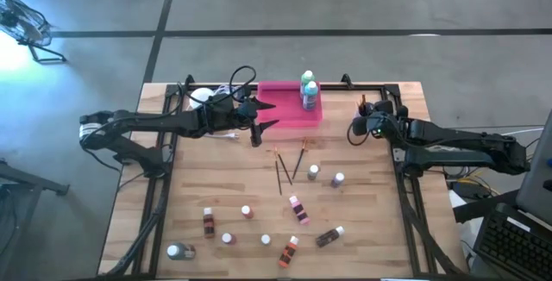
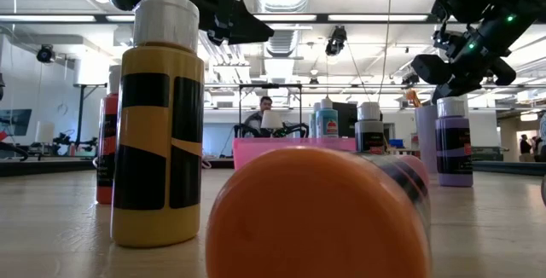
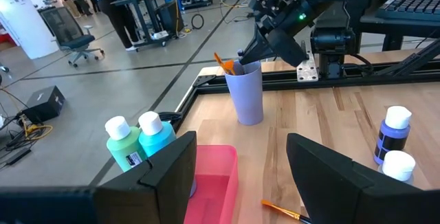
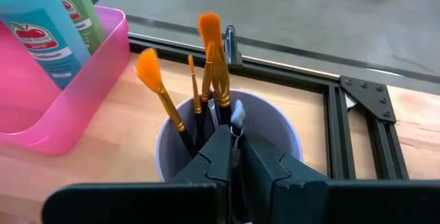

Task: Pick & Place Paint Supplies
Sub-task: Put the black silver paint brush into the violet cup

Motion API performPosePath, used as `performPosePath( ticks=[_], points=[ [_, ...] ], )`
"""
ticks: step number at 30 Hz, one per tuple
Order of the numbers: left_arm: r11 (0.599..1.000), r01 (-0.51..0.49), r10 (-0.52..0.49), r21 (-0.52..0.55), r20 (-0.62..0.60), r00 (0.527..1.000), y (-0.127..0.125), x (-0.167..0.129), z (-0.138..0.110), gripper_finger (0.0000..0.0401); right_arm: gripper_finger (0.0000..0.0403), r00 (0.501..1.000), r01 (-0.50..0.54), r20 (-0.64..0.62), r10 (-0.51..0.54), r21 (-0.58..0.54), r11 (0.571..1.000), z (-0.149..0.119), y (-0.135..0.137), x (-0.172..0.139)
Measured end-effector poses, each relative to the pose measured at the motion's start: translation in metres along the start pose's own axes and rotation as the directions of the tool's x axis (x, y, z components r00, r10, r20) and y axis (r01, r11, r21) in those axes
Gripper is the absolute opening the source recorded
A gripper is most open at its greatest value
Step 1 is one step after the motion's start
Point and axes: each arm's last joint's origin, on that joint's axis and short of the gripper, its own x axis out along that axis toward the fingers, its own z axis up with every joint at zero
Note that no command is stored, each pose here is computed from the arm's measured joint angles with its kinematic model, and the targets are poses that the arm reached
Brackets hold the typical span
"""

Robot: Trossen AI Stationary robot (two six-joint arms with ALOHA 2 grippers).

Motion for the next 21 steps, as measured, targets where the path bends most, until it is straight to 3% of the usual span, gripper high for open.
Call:
performPosePath(
  ticks=[6, 21],
  points=[
    [1.0, 0.0, 0.0, 0.0, 0.0, 1.0, 0.0, 0.0, 0.0, 0.0232, 0.0021, 1.0, -0.001, 0.001, 0.001, 0.003, 1.0, 0.0002, 0.0001, 0.0],
    [1.0, 0.0, 0.0, 0.0, 0.0, 1.0, -0.0001, 0.0, 0.0, 0.0232, 0.0139, 0.999, 0.019, 0.029, -0.019, 0.015, 1.0, 0.0043, -0.0001, -0.001]
  ],
)
